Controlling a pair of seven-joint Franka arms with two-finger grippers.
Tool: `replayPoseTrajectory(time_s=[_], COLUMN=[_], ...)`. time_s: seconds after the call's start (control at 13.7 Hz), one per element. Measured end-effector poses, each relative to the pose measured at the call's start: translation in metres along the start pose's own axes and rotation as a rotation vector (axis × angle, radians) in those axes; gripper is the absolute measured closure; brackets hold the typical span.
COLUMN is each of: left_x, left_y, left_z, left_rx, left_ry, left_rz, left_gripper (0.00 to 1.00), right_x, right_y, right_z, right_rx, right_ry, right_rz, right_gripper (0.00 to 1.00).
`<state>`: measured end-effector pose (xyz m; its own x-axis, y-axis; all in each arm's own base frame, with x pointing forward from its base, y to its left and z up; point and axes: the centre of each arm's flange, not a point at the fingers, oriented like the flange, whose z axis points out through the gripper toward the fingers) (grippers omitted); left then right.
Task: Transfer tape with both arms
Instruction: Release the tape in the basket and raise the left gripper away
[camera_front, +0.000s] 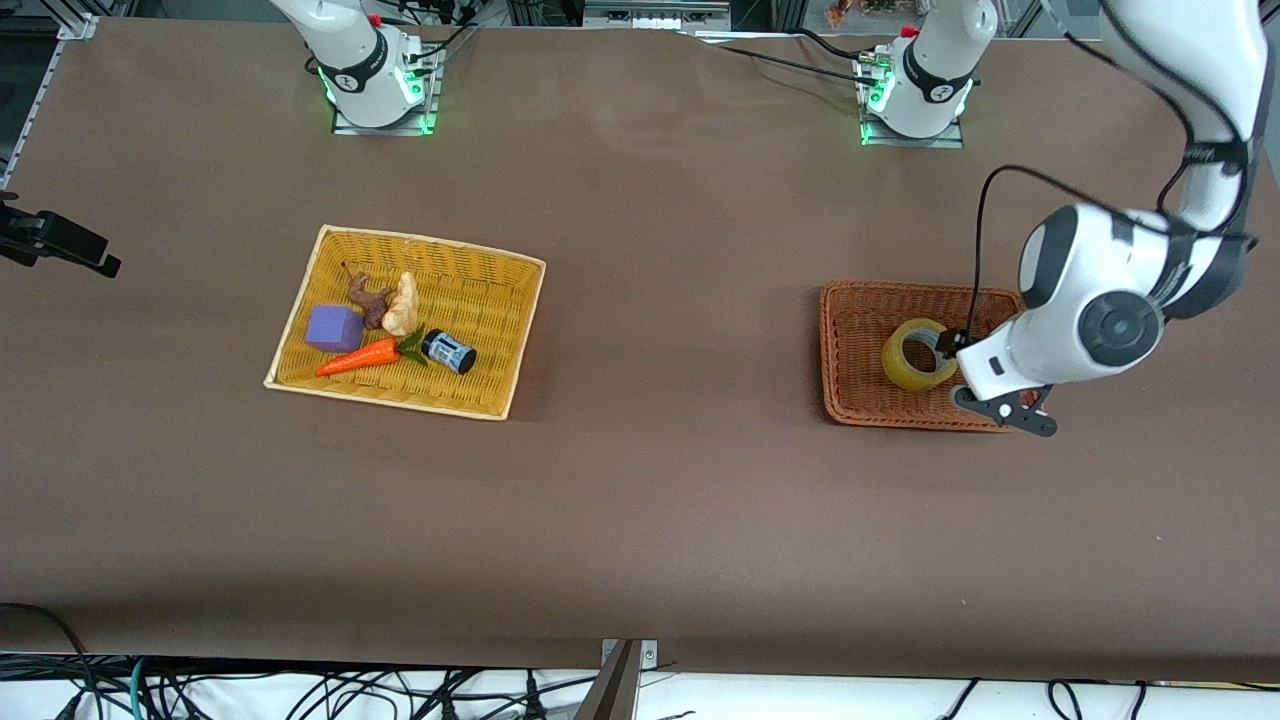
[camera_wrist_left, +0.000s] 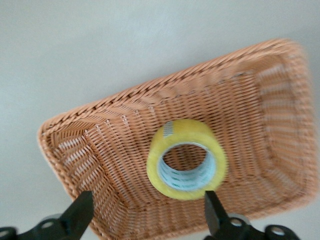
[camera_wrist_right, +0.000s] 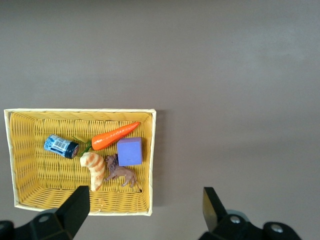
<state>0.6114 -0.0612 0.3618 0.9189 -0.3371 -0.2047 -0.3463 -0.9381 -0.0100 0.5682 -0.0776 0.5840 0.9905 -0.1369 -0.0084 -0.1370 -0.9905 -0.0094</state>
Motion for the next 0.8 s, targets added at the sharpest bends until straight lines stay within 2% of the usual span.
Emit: replayPoseTrajectory(time_s=[0.22,0.51,0.66,0.8], left_x=[-0.025,-0.071,-0.089,-0.098], left_y=[0.008,0.01,0.003,-0.008], left_z=[-0.099,-0.219,-0.242,-0.243], left_rx=[-0.022,-0.013,-0.011,-0.015], left_ry=[0.101,0.155,0.185,0.186], left_rz=[-0.025,-0.055,-0.159,-0.23], left_gripper=[0.0,0.0,0.0,0.0], right_x=[0.0,0.001,0.001,0.001], right_y=[0.0,0.0,0.0,0.0], right_z=[0.0,0.0,0.0,0.0], right_rx=[0.0,0.0,0.0,0.0], right_ry=[0.0,-0.001,0.0,0.0], right_rz=[0.0,0.0,0.0,0.001], right_gripper=[0.0,0.0,0.0,0.0])
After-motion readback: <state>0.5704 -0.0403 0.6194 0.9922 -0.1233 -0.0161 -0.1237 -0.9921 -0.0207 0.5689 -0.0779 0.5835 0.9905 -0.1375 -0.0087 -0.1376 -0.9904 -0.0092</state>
